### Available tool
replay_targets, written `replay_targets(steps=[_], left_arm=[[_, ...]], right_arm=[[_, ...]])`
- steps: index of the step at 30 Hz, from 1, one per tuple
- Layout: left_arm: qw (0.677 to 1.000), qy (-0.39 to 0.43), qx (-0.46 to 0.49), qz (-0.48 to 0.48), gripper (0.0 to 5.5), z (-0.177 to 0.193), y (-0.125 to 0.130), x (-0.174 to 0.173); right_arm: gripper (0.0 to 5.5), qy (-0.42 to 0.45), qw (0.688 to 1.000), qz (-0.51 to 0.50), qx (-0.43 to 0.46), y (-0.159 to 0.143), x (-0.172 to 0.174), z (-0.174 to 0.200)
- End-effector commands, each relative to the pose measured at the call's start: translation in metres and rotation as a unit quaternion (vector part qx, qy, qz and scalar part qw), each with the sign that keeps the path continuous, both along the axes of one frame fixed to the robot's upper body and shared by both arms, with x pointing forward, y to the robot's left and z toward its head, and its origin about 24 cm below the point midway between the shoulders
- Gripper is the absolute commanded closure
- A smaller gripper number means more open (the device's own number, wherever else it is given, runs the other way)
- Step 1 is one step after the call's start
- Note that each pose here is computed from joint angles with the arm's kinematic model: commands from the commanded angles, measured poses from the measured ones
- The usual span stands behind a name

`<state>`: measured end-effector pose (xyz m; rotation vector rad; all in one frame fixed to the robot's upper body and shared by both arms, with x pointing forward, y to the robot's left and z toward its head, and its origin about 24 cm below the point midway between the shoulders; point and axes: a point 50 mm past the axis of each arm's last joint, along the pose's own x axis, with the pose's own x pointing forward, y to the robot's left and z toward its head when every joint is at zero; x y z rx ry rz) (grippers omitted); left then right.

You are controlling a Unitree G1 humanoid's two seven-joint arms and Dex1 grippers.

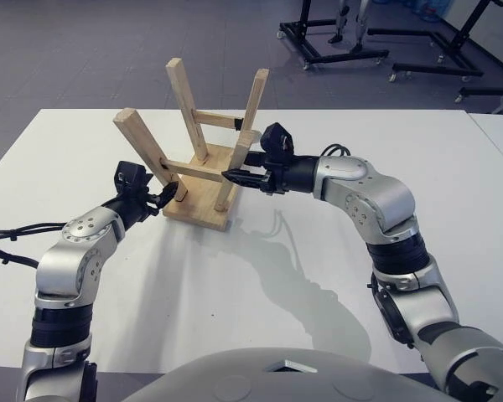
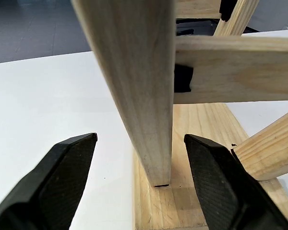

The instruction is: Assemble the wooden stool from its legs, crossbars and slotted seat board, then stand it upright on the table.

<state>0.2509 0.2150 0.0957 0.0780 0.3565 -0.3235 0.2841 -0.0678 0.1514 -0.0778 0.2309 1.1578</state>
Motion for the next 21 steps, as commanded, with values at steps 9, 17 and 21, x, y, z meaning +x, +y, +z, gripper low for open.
replay_targets(steps=[9, 17, 21], left_arm=[[0.998, -0.036, -0.033, -0.033, 2.16, 0.026, -0.005, 0.003], [0.995, -0.050, -0.077, -0.046, 2.16, 0.049, 0.011, -0.001], [0.995, -0.047, -0.075, -0.041, 2.13, 0.048, 0.014, 0.000]], right_arm=[[3.41, 0.050, 0.997, -0.053, -0.026, -0.016, -0.003, -0.036], [3.41, 0.030, 0.998, -0.059, 0.006, -0.013, -0.003, -0.032], [2.78, 0.033, 0.998, -0.061, 0.012, -0.010, -0.003, -0.032]])
